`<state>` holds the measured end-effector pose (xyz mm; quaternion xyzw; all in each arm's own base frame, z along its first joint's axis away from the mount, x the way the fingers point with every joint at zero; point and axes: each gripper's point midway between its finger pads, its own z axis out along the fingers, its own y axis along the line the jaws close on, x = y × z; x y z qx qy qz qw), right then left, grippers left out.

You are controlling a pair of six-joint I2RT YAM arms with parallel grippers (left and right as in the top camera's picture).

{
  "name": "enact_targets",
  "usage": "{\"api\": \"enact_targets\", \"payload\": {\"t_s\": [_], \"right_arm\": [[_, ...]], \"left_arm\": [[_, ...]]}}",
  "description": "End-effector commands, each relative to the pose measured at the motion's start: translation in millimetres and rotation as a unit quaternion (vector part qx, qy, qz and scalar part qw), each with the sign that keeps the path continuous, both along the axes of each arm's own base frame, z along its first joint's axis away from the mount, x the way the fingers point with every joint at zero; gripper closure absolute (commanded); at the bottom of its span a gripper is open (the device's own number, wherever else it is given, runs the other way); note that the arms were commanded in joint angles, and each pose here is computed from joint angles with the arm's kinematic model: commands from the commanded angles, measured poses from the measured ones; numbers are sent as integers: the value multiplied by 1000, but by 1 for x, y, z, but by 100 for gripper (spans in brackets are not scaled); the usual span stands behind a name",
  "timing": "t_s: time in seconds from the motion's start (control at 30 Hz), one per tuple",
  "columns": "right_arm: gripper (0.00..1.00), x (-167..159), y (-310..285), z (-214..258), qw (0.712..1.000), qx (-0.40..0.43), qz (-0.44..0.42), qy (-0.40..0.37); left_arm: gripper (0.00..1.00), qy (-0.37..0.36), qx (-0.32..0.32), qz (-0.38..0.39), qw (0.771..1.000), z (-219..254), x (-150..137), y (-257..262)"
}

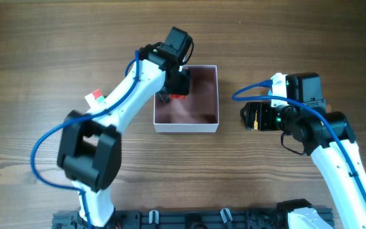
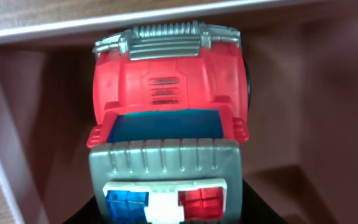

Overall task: Pack container
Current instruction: 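Carry the red truck into the box and release it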

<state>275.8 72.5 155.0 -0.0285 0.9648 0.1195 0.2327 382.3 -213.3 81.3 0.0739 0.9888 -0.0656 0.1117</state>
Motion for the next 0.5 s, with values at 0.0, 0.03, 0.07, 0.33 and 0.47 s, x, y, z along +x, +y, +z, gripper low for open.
{"api": "enact_targets", "payload": {"t_s": [0.0,0.03,0.07,0.33,0.47], "right_arm": [[0,4,-2,7,1000,-9,-5,-10],[0,3,-2,6,1000,-9,-5,-9],[0,3,-2,6,1000,-9,-5,-9],[0,3,-2,6,1000,-9,-5,-9],[0,3,-2,6,1000,-9,-5,-9]], "left_arm": [[96,-1,39,38,999,-12,12,27],[96,-4,50,46,998,-12,15,35],[96,-6,60,53,997,-12,17,43],[75,4,91,72,993,-14,15,67],[0,4,90,72,993,-14,16,67]]}}
